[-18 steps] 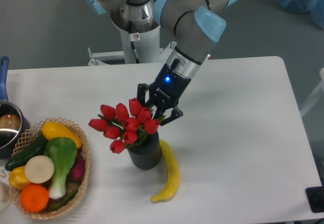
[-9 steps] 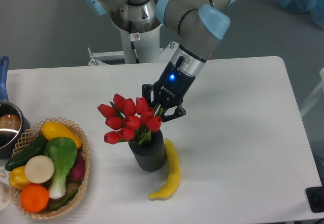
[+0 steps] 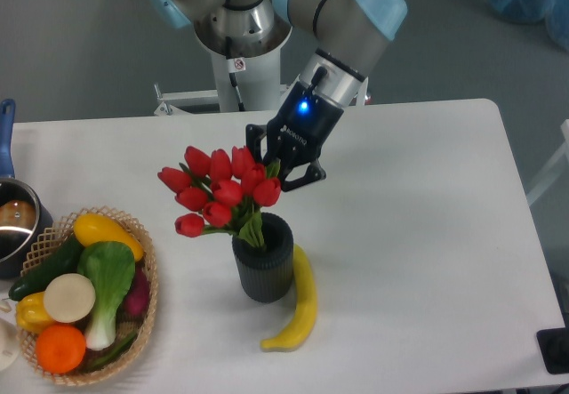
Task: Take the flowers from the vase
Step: 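Lift the gripped tulips straight up out of the black vase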
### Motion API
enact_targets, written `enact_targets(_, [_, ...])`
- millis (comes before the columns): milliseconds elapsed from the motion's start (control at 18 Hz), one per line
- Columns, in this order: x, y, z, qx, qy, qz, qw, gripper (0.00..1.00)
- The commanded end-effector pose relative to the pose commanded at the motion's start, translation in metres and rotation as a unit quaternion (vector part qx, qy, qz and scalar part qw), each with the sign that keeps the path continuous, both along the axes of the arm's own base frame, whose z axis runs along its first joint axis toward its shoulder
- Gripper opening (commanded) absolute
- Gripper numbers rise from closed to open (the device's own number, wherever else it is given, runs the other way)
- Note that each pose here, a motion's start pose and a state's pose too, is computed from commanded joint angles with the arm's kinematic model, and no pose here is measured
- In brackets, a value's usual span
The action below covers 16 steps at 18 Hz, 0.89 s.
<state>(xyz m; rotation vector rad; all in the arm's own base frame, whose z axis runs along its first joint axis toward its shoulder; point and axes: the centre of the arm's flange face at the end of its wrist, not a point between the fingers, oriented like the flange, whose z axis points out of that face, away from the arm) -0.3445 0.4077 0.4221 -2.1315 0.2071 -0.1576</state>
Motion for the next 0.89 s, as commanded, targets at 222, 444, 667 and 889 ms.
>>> enact_targets(222, [-0.007, -0.007, 0.024, 0.021, -0.022, 0.024, 0.9993, 0.00])
enact_targets(444, [-0.011, -0.006, 0.051, 0.027, -0.046, 0.050, 0.9973, 0.00])
enact_targets(667, [-0.017, -0.008, 0.074, 0.037, -0.094, 0.073, 0.9922, 0.00])
enact_targets(889, [-0.019, -0.012, 0.090, 0.054, -0.150, 0.090, 0.9830, 0.00])
